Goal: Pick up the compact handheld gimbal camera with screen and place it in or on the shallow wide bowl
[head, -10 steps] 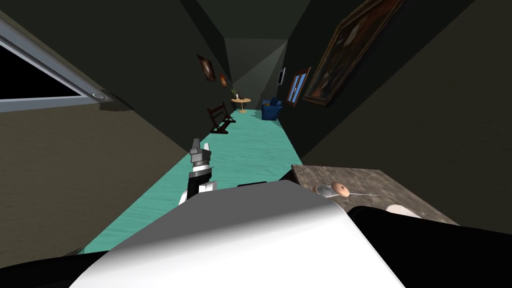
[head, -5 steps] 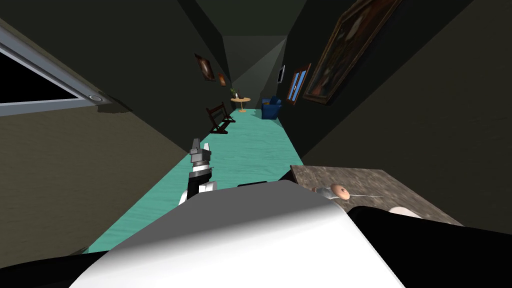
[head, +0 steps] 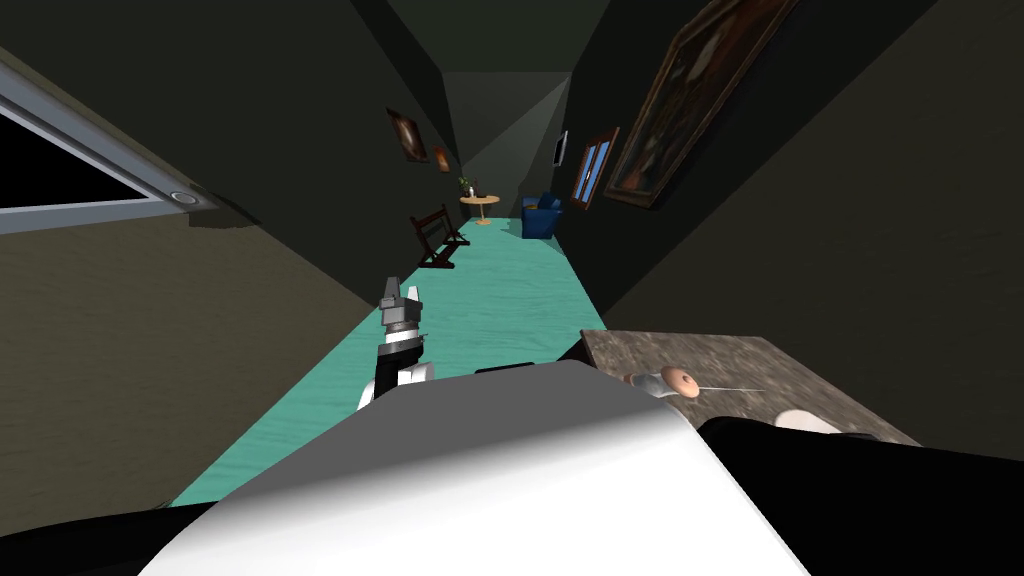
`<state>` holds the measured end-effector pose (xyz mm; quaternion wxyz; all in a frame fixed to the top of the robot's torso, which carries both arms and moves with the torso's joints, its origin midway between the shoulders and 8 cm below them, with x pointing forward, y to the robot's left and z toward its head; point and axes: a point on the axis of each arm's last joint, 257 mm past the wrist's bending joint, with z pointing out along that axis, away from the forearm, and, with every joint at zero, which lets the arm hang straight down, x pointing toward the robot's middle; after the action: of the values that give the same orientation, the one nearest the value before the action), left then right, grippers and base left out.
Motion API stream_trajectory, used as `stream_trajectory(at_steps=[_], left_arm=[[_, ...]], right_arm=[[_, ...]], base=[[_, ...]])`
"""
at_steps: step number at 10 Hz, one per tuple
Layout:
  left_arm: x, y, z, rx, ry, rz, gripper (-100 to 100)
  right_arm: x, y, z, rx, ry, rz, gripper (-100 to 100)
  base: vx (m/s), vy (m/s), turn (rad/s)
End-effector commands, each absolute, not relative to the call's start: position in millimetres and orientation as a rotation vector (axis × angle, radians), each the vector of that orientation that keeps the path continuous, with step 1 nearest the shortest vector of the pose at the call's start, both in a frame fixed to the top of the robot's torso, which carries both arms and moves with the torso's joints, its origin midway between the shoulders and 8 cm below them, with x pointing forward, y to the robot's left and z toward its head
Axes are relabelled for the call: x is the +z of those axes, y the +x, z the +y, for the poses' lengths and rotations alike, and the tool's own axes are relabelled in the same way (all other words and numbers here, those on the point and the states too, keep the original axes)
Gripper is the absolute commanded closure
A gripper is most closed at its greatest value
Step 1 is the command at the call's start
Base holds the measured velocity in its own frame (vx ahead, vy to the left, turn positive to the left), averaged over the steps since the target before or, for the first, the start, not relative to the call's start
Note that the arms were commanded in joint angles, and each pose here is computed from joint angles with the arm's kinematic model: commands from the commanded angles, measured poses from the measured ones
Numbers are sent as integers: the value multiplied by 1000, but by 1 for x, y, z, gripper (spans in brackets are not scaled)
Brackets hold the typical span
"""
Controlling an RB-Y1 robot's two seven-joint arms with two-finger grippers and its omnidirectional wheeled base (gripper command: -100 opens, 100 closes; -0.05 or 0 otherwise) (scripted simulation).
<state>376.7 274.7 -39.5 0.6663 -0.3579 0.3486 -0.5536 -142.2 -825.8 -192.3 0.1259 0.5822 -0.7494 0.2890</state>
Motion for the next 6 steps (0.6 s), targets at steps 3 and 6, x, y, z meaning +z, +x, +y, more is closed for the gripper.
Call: stream_trajectory(at_steps=[3, 6], left_arm=[[-40, 377, 275, -1250, -808, 787, 0], [-40, 377, 275, -1250, -808, 787, 0]], right_arm=[[-178, -137, -832, 845, 1704, -2180, -100], [-168, -133, -835, 843, 1713, -2177, -100]], base=[[8, 15, -20], [6, 11, -18]])
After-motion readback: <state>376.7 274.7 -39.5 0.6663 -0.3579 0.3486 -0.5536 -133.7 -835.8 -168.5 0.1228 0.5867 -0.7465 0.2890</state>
